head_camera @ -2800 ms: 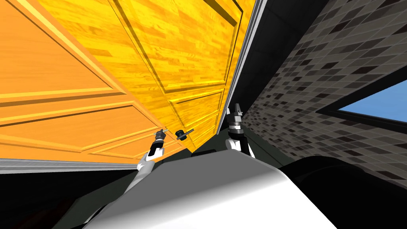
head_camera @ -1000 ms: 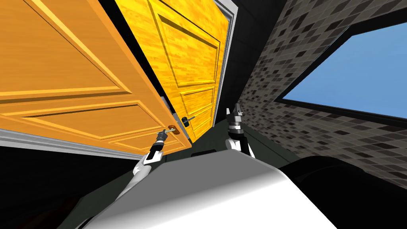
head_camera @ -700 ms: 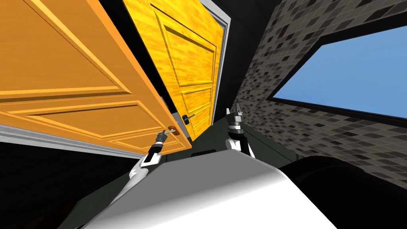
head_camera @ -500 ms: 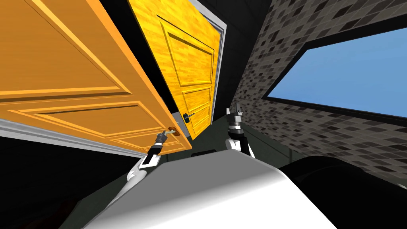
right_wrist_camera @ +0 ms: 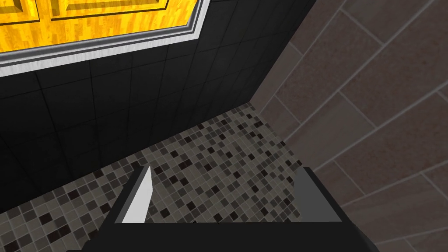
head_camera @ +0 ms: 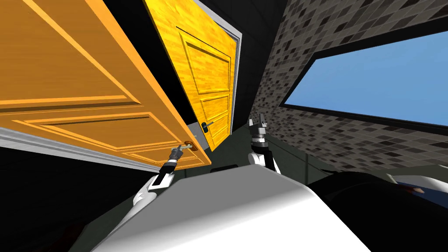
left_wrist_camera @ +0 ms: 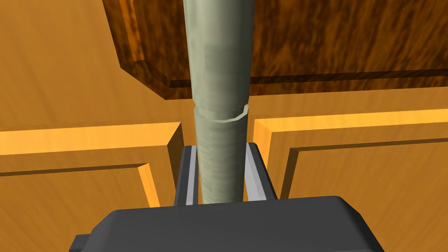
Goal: Pull the door open
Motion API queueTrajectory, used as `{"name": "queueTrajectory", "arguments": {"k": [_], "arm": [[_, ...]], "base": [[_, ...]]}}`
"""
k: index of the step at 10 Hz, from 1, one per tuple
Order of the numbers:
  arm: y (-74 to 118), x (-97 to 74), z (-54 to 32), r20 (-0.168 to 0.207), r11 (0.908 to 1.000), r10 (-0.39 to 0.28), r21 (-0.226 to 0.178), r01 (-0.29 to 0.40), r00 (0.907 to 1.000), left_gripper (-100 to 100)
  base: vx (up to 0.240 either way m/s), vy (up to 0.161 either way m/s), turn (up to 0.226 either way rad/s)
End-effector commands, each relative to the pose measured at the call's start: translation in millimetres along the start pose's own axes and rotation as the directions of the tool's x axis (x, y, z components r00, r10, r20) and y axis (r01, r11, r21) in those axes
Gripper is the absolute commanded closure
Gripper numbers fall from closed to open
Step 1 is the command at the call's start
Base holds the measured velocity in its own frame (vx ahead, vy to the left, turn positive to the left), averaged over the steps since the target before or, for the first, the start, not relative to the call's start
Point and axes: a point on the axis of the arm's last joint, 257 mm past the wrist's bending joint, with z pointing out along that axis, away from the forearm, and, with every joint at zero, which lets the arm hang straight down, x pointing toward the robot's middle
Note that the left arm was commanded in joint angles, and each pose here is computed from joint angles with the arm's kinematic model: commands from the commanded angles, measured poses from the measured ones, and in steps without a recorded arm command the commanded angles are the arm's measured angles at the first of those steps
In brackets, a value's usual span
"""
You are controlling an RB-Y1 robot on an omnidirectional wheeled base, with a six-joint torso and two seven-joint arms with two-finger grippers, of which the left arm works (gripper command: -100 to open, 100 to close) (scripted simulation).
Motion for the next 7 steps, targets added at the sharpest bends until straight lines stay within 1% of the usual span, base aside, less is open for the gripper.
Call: {"name": "queueTrajectory", "arguments": {"k": [1, 3, 4, 6, 7], "arm": [[2.5, 8.7, -7.8, -0.031, 1.0000, -0.006, 0.001, 0.006, 0.9995, 100], [2.1, 10.6, -17.9, -0.060, 1.0000, -0.007, 0.003, 0.008, 0.9982, 100], [2.1, 11.1, -20.3, -0.066, 1.0000, -0.008, 0.003, 0.008, 0.9978, 100], [1.8, 12.8, -28.1, -0.089, 0.9999, -0.010, 0.004, 0.011, 0.9960, 100], [1.3, 4.5, -27.0, -0.070, 1.0000, -0.002, 0.001, 0.002, 0.9976, 100]], "base": [[-0.195, 0.061, -0.131], [-0.204, 0.094, -0.139], [-0.173, 0.072, -0.095], [-0.154, 0.065, -0.104], [-0.082, 0.037, -0.006]]}}
